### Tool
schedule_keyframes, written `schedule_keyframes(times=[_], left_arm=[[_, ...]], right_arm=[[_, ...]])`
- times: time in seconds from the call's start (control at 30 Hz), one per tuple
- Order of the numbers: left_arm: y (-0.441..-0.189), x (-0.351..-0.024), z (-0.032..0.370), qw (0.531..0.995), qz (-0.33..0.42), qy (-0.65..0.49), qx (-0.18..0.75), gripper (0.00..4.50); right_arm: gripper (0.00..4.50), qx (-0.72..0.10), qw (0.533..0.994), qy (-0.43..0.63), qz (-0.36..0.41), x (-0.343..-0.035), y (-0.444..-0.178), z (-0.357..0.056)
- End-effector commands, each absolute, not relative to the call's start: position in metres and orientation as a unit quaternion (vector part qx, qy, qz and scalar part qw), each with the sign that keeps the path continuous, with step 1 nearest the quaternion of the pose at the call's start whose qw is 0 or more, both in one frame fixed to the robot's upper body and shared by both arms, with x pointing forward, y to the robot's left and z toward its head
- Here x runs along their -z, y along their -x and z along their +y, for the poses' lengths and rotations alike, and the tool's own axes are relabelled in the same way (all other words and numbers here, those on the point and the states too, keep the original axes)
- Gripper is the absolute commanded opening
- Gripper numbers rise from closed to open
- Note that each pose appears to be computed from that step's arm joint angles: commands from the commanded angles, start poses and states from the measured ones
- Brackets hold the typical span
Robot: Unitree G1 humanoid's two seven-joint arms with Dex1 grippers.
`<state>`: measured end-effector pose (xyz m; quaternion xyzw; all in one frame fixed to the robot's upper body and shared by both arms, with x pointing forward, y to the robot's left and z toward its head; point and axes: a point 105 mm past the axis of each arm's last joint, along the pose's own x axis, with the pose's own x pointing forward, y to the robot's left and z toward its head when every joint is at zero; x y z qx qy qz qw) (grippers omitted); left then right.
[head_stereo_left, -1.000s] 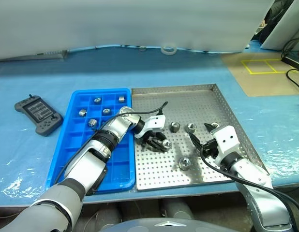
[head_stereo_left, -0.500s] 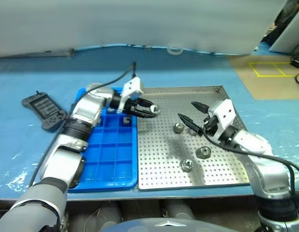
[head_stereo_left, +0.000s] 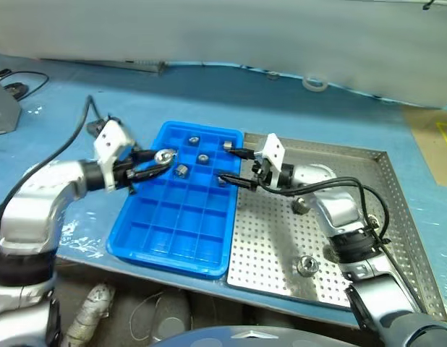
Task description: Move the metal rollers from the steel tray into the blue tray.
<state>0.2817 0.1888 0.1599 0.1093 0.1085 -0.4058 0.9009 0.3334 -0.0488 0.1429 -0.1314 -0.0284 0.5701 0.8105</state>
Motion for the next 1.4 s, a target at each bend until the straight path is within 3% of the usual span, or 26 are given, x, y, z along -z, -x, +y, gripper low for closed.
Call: schedule_keyframes(times=[0.03, 0.4, 0.8, 1.03, 1.23, 1.4], left_arm=[[-0.279, -0.158, 0.2, 0.925, 0.098, -0.103, 0.354, 1.7], [-0.301, -0.133, 0.171, 0.939, 0.087, -0.074, 0.325, 1.7], [-0.329, -0.111, 0.181, 0.944, 0.125, -0.087, 0.293, 1.7], [-0.329, -0.111, 0.166, 0.932, 0.13, -0.082, 0.329, 3.96], [-0.325, -0.138, 0.151, 0.913, 0.099, -0.08, 0.388, 3.96], [-0.33, -0.161, 0.117, 0.878, 0.066, -0.08, 0.468, 3.96]], right_arm=[[3.31, -0.589, 0.794, 0.142, -0.052, -0.148, -0.334, -0.04], [3.31, -0.577, 0.801, 0.148, -0.062, -0.148, -0.334, -0.044], [3.31, -0.541, 0.825, 0.153, -0.06, -0.148, -0.339, -0.055], [3.31, -0.53, 0.832, 0.153, -0.059, -0.149, -0.344, -0.058], [3.31, -0.503, 0.848, 0.157, -0.059, -0.153, -0.352, -0.071], [3.31, -0.457, 0.871, 0.167, -0.057, -0.153, -0.338, -0.104]])
